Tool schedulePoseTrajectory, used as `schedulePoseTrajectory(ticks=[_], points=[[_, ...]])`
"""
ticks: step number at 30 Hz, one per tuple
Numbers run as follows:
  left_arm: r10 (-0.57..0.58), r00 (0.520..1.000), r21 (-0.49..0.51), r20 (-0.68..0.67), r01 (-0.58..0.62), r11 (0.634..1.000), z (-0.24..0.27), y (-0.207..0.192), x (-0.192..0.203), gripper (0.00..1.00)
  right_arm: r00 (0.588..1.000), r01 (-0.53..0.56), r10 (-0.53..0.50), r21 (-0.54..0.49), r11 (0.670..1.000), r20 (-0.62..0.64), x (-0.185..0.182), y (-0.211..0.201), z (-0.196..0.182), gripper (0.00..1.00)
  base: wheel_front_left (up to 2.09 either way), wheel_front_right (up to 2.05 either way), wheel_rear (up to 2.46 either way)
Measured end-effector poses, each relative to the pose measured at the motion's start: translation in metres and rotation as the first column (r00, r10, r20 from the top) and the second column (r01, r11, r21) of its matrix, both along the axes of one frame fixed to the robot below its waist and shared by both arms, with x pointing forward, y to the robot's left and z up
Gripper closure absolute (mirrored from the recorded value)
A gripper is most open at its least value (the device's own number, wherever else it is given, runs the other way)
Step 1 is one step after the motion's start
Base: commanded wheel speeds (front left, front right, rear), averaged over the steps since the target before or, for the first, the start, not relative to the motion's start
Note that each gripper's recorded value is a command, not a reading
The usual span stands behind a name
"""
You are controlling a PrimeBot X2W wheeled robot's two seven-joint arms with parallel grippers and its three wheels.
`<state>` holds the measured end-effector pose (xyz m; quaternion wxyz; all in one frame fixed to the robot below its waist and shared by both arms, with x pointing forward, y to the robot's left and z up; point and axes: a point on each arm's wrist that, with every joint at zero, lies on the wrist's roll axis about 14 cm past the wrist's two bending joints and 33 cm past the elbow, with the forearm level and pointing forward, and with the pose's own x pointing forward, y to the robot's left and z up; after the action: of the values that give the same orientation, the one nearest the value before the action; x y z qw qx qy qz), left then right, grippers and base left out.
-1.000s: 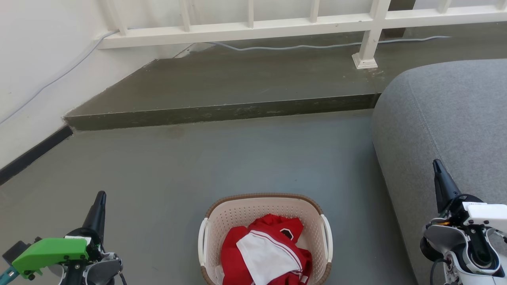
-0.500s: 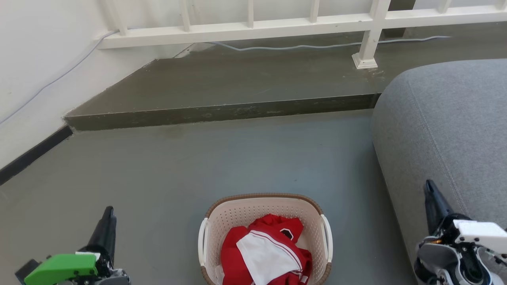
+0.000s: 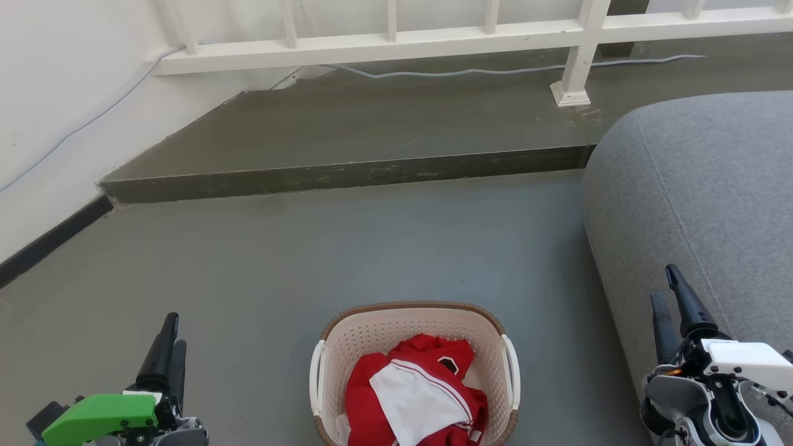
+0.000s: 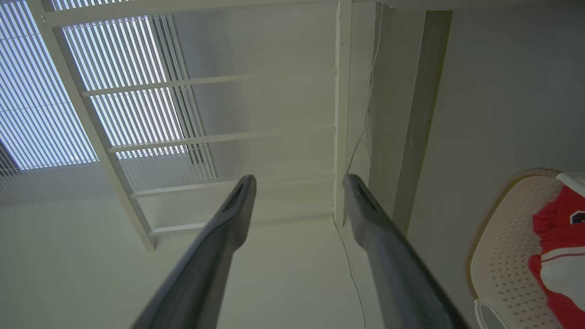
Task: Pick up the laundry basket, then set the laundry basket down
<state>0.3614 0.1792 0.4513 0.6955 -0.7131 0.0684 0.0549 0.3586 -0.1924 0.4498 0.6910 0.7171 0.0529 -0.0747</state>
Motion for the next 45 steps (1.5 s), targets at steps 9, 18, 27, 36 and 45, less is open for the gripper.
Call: schedulePoseTrajectory(ticks=[9,18,27,36,45], points=[[0.003,1.000,0.050,0.025,-0.004,0.999,0.008,-0.002,0.004,0.00,1.000,-0.010,0.011,-0.040,0.999,0.020,0.004,0.005,0.007,0.00,0.00,0.00,0.00],[-0.020,0.999,0.146,0.038,0.015,0.989,0.012,-0.006,0.007,0.00,0.995,-0.075,0.087,-0.216,0.974,0.048,0.013,0.013,0.020,0.00,0.00,0.00,0.00],[-0.059,0.996,0.281,0.059,0.040,0.959,0.019,-0.009,0.013,0.00,0.988,-0.113,0.141,-0.346,0.932,0.058,0.017,0.024,0.025,0.00,0.00,0.00,0.00],[-0.096,0.993,0.457,0.066,0.055,0.888,0.022,-0.007,0.016,0.00,0.978,-0.139,0.197,-0.517,0.845,0.060,0.022,0.029,0.031,0.00,0.00,0.00,0.00],[-0.146,0.987,0.651,0.069,0.066,0.756,0.029,-0.007,0.022,0.00,0.967,-0.135,0.244,-0.663,0.736,0.074,0.028,0.036,0.042,0.00,0.00,0.00,0.00]])
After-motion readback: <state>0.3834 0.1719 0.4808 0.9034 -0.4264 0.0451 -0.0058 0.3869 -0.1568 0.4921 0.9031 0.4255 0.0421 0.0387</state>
